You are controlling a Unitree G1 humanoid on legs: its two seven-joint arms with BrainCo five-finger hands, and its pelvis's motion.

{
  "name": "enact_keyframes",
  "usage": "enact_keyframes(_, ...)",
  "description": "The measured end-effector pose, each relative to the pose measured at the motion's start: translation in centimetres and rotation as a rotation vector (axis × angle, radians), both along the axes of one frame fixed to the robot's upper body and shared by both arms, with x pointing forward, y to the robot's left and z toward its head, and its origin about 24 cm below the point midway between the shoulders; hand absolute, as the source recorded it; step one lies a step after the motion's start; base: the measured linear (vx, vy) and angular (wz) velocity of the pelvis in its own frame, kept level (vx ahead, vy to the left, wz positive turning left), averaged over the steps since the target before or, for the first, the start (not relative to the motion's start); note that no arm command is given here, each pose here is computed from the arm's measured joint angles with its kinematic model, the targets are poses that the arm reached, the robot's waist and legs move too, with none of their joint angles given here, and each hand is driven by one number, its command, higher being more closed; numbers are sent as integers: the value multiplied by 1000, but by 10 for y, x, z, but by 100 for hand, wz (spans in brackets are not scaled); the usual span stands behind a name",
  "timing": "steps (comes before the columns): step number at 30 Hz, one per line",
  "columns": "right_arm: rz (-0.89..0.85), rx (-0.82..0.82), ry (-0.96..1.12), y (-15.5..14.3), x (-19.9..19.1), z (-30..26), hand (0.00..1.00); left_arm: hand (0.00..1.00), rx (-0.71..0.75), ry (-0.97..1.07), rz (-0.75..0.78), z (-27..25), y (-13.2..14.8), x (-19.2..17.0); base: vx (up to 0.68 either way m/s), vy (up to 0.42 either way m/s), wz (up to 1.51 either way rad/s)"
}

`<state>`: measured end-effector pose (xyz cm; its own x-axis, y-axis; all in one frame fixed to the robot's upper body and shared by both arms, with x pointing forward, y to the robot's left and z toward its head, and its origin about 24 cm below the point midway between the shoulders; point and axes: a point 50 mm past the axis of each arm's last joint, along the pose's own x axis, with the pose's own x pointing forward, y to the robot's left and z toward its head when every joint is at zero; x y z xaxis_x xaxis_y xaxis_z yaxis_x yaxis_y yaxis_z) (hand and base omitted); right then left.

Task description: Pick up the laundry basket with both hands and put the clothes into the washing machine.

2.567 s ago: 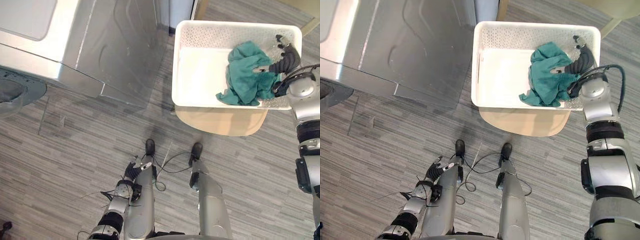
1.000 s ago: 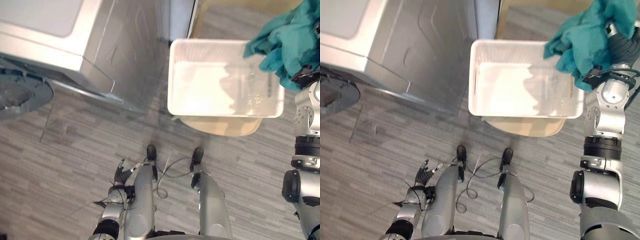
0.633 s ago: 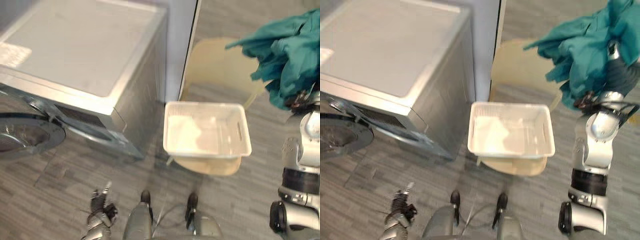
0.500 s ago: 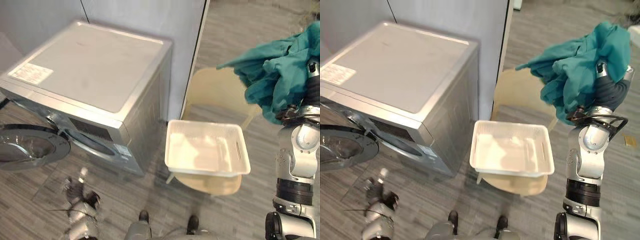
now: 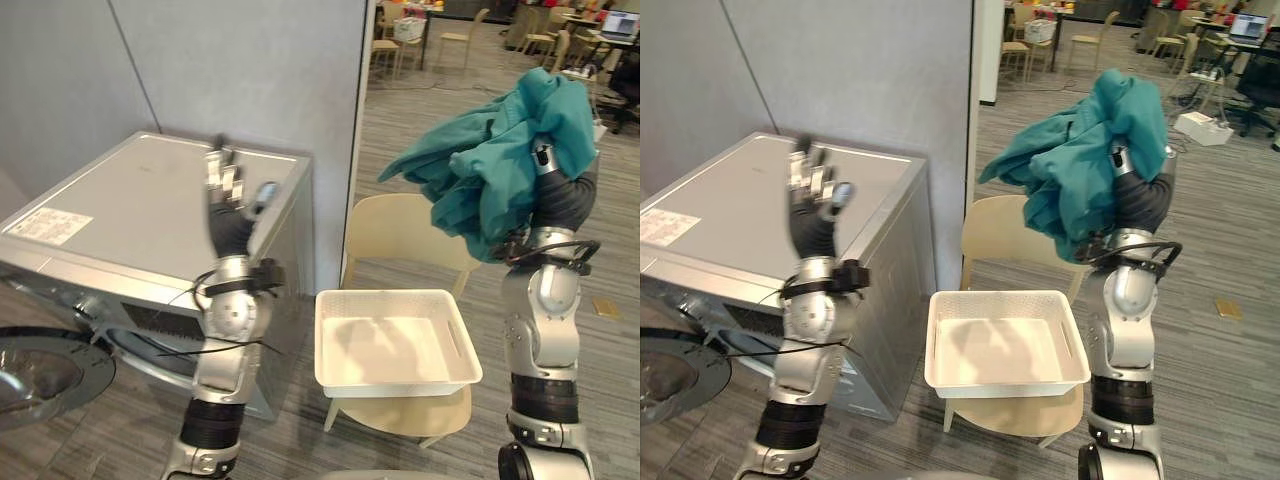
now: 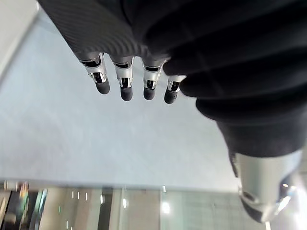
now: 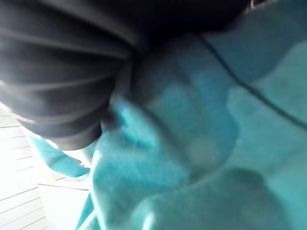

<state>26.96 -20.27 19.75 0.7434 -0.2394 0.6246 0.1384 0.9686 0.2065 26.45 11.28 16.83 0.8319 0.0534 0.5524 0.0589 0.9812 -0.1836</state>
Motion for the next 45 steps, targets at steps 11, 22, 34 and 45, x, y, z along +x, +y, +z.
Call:
enact_keyframes(11,207,73,-13,44,-7,-7,100,0,133,109,-576,-21,-121,-5,-89,12,-6)
enact_keyframes(22,232,117,-36,48,-13,-10,100,0,131,131,-650,-17,-143,-2,-51,9,-10)
enact_keyframes(34,281,163,-94,57,-33,-8,100,100,119,97,-616,4,-152,5,23,5,4)
enact_keyframes(45,299,205,-123,56,-42,-7,0,100,125,78,-617,10,-154,5,-35,-4,-1)
